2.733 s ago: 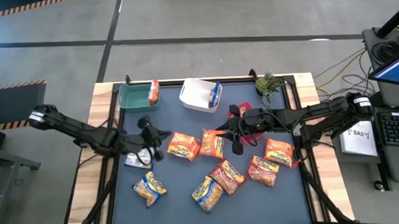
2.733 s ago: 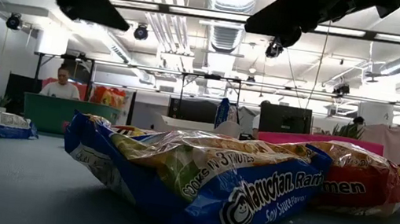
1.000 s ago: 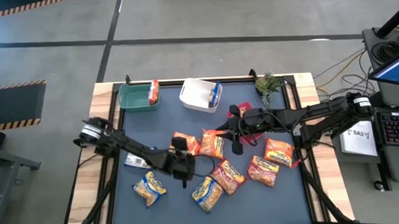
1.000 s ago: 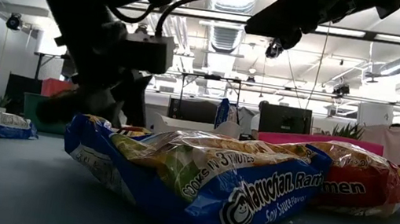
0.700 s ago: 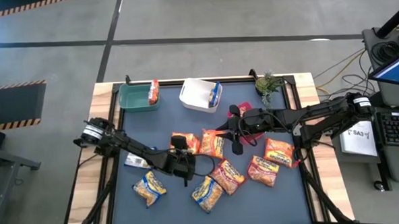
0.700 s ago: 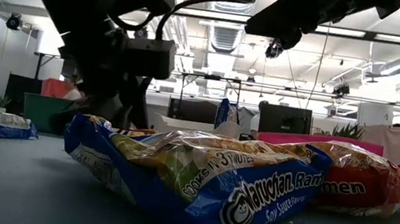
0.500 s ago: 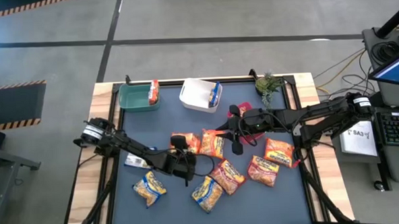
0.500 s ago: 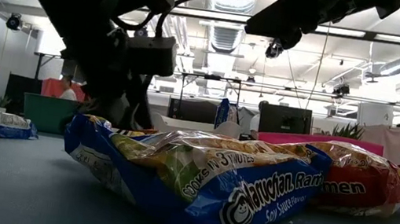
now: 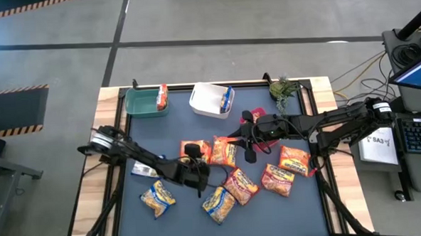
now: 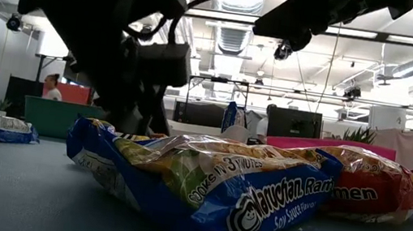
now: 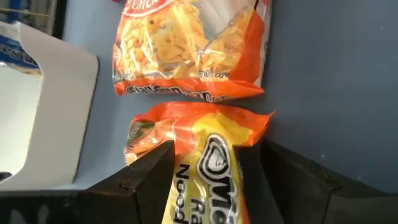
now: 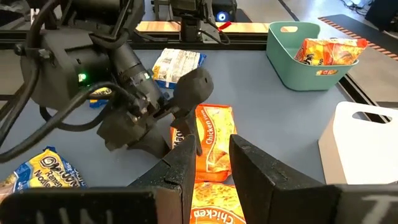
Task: Sort Maruchan noodles
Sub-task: Put the orange noodle pack into the green bin
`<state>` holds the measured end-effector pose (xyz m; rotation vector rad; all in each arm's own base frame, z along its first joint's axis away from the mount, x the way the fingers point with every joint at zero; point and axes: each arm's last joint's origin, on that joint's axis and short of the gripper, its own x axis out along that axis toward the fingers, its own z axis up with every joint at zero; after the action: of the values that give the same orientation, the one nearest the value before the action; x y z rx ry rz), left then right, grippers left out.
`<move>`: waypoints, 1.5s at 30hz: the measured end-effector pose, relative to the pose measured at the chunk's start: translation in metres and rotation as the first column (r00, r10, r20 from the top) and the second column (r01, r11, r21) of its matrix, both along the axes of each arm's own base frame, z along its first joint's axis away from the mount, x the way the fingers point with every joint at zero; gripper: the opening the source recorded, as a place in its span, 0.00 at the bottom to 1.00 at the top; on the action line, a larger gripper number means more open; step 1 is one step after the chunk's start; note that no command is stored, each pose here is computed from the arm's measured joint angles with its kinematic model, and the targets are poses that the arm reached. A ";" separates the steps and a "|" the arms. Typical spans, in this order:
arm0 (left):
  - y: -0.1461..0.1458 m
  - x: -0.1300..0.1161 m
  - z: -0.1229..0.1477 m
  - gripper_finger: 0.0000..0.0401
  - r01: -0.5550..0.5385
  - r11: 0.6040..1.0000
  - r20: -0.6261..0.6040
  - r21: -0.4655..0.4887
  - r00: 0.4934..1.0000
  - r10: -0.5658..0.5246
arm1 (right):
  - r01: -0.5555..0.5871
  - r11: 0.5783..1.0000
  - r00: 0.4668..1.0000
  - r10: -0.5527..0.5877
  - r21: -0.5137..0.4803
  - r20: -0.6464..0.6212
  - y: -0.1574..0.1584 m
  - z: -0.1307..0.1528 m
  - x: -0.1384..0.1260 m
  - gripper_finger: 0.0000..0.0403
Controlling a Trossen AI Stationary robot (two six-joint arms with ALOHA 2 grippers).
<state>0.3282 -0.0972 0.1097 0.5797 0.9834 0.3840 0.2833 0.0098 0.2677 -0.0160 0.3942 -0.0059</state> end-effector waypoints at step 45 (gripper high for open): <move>0.033 -0.068 0.121 0.01 -0.209 0.978 0.484 -0.004 0.855 0.185 | 0.003 1.000 1.000 -0.003 0.006 -0.022 0.000 -0.002 -0.001 0.21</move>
<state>0.2605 -0.0642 0.2312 0.3959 0.5489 0.7017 0.2824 0.0097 0.2658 -0.0095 0.4163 -0.0077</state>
